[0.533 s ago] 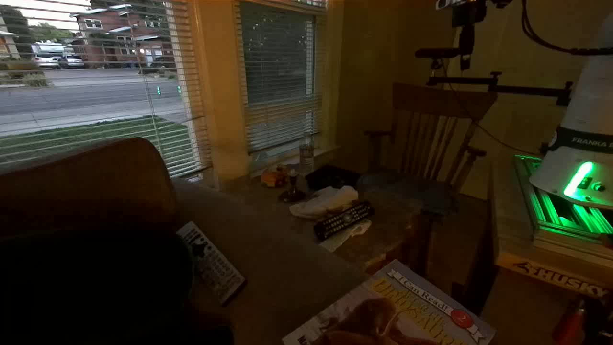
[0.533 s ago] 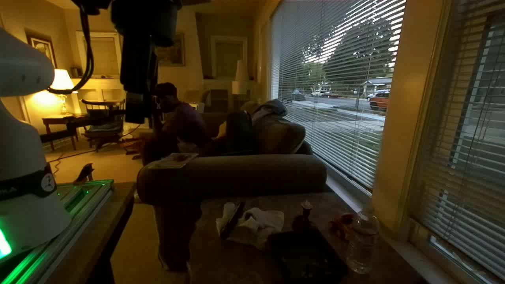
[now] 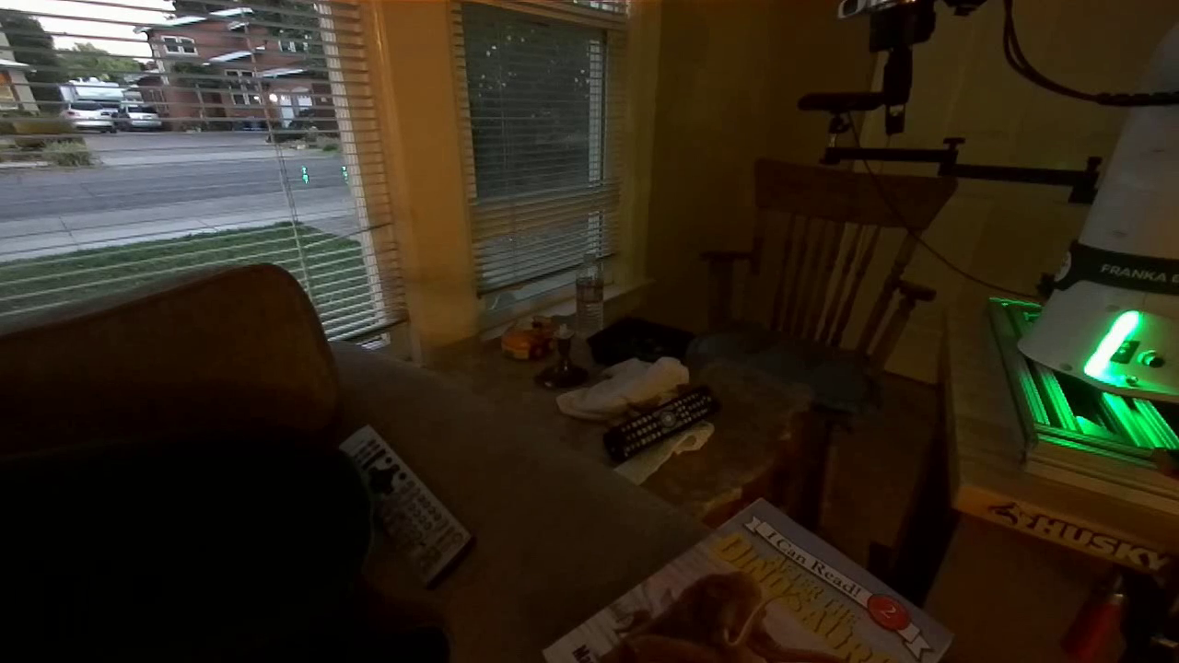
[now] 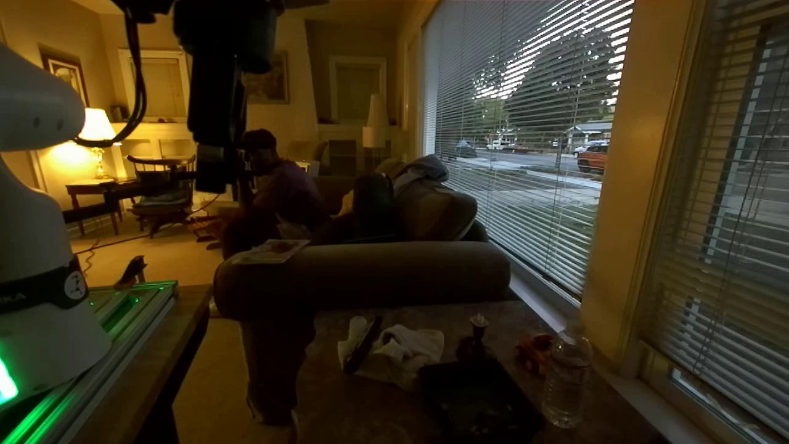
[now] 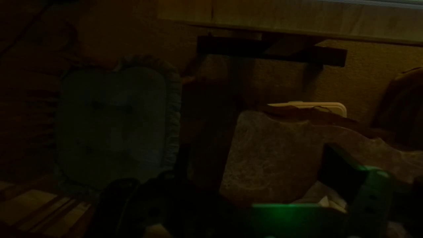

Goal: Empty the contents of the black container onto the table

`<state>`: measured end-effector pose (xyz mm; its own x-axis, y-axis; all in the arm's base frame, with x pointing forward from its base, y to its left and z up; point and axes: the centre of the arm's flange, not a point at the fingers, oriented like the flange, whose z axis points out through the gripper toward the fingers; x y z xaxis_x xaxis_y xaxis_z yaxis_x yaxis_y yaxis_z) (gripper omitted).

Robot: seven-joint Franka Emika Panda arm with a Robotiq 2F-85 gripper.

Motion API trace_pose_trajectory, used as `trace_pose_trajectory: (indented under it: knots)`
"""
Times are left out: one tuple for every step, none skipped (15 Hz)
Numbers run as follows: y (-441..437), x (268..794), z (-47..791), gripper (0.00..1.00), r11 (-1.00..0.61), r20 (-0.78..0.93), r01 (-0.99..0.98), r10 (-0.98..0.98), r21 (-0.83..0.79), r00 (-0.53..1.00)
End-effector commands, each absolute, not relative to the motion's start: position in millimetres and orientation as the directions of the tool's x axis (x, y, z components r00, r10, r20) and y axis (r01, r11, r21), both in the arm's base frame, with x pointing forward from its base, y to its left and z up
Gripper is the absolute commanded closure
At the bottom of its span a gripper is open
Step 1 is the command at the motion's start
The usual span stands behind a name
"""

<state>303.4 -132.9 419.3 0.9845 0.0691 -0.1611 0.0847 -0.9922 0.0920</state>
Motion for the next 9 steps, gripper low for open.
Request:
trace_pose_trajectory:
  knots:
    - [-133,303,419,0.00,-0.992,-0.161,0.085,0.069,0.092,0.985]
    - [-134,305,418,0.00,-0.992,-0.119,0.052,0.038,0.111,0.992]
    - [-135,315,410,0.00,-0.992,-0.089,0.003,-0.008,0.126,0.996]
    - [-139,332,397,0.00,-0.988,-0.059,-0.049,-0.058,0.146,0.997]
    - [-142,346,388,0.00,-0.982,-0.039,-0.091,-0.099,0.164,0.994]
    - [-147,365,374,0.00,-0.976,-0.007,-0.139,-0.142,0.168,0.990]
    - [-150,381,364,0.00,-0.970,0.010,-0.180,-0.181,0.164,0.983]
    - [-154,394,351,0.00,-0.963,0.027,-0.206,-0.205,0.171,0.978]
    - [-157,408,335,0.00,-0.960,0.028,-0.222,-0.221,0.169,0.975]
